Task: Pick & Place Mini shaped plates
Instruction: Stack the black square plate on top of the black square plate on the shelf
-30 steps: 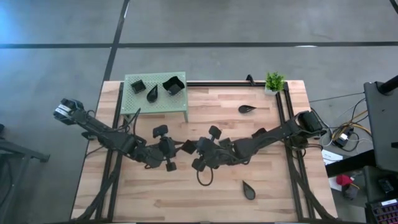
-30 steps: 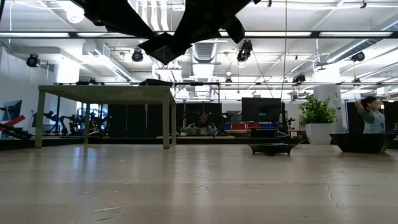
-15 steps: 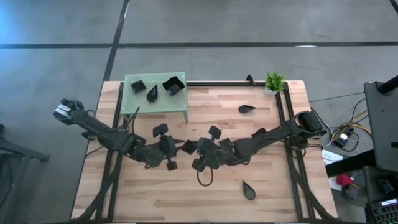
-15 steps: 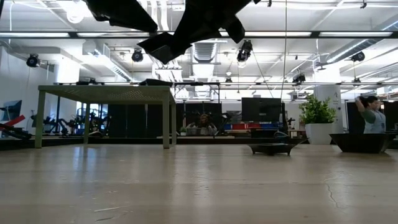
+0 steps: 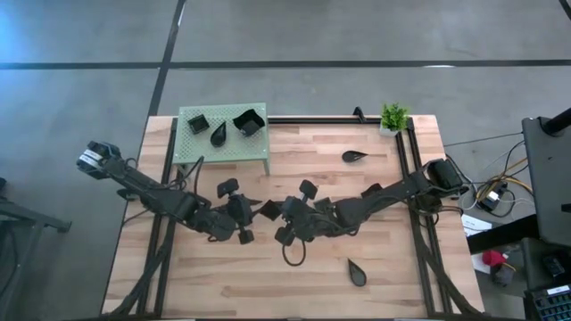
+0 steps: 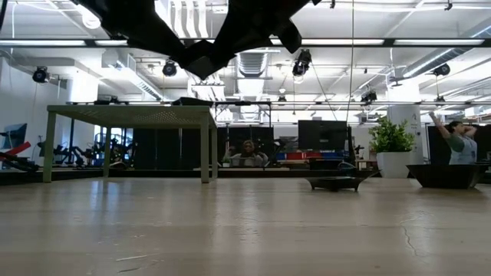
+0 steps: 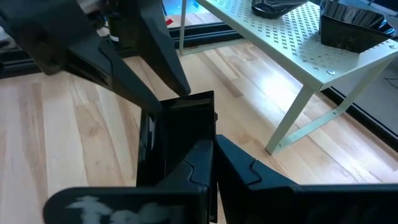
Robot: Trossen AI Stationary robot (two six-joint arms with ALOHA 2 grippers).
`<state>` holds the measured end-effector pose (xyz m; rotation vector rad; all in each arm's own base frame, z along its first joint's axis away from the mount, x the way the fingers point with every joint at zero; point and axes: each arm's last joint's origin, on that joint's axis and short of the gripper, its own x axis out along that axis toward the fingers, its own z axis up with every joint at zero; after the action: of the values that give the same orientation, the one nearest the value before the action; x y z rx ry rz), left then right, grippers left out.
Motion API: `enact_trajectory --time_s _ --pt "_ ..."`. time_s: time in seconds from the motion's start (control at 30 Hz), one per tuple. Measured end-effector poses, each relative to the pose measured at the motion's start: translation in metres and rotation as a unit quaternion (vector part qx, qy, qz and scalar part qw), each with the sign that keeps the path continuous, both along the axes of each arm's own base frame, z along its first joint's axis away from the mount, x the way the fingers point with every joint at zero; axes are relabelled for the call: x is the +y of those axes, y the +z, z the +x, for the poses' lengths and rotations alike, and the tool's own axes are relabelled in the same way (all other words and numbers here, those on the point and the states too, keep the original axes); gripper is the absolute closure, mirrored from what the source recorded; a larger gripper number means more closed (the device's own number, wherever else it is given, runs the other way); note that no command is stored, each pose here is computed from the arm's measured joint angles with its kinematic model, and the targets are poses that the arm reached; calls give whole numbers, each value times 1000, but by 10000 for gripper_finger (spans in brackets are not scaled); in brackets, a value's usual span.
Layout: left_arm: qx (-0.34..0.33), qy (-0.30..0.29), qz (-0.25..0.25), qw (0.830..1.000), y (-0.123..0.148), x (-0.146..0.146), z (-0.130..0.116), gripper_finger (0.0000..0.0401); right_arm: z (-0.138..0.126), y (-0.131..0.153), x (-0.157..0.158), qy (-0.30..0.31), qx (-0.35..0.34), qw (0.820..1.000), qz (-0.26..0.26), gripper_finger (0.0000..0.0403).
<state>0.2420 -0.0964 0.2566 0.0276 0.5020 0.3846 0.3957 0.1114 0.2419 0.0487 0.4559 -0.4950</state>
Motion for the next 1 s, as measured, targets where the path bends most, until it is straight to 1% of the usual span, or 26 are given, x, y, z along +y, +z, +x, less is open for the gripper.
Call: enact_trajectory --time_s 0.17,0.4,0.47,0.6,0.63,0.83,1.0 --pt "-10 3 -11 1000 1 0 1 307 1 1 0 0 -6 1000 2 392" --pt "-9 2 -8 1000 1 0 1 309 2 4 1 7 -15 1000 -7 392" --pt "-9 2 -8 1000 1 0 1 324 3 4 1 8 -17 1000 -8 392" --pt "-5 1 0 1000 1 0 1 384 3 4 1 9 -19 1000 -7 392" --pt "-5 2 0 1000 1 0 1 391 3 4 1 9 -19 1000 -7 392" --pt "-8 7 -8 1000 0 1 1 398 3 4 1 9 -19 1000 -6 384" --pt "-8 5 -14 1000 0 2 2 400 3 5 1 14 -19 1000 -5 350"
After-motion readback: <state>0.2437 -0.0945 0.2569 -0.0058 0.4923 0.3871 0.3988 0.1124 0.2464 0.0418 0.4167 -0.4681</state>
